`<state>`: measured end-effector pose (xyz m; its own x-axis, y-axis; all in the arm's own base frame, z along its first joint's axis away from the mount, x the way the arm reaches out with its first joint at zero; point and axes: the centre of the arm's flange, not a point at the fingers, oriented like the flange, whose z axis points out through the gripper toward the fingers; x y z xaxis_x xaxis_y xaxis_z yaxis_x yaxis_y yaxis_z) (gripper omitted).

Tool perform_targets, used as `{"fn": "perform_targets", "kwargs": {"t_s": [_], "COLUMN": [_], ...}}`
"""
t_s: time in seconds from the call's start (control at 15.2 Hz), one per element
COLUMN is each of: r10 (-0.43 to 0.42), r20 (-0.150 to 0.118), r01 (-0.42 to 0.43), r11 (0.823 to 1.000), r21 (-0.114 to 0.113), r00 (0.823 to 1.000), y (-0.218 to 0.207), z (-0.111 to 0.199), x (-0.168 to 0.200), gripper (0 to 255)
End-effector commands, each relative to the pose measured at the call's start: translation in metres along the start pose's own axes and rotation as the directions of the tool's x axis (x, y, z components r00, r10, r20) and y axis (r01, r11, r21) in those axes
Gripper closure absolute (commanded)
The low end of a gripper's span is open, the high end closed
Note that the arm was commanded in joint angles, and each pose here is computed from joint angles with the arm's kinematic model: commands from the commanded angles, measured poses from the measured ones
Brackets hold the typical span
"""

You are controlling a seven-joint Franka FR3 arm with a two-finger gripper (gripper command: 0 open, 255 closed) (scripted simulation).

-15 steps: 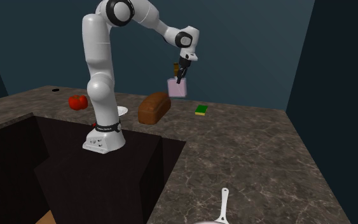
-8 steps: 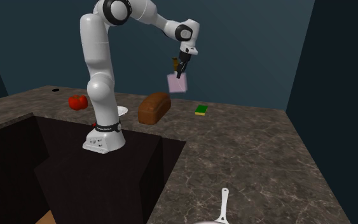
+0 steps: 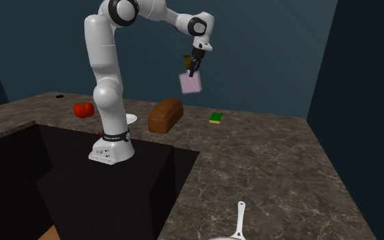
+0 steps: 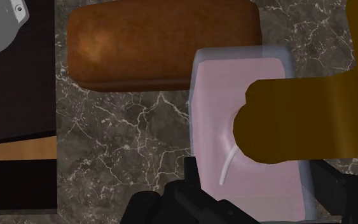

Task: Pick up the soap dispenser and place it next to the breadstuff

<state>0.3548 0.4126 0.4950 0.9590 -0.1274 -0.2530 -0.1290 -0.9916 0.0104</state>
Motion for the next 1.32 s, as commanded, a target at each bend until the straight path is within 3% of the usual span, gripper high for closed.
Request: {"fn": "perform_targets", "kwargs": {"t_s": [0.0,1.06,1.25], "r10": [0.0,0.0,0.0], "r20": [0.0,0.0,0.0], "r01": [0.0,0.0,0.0], "r11": [1.0,1.0,1.0], "r21": [0.0,0.0,0.0], "r00": [1.0,1.0,1.0], "y": [0.0,0.001,0.039], "z": [-0.011,-0.091,-0.088], "x": [-0.002,-0.023,-0.034], "gripper": [255,255,255]}}
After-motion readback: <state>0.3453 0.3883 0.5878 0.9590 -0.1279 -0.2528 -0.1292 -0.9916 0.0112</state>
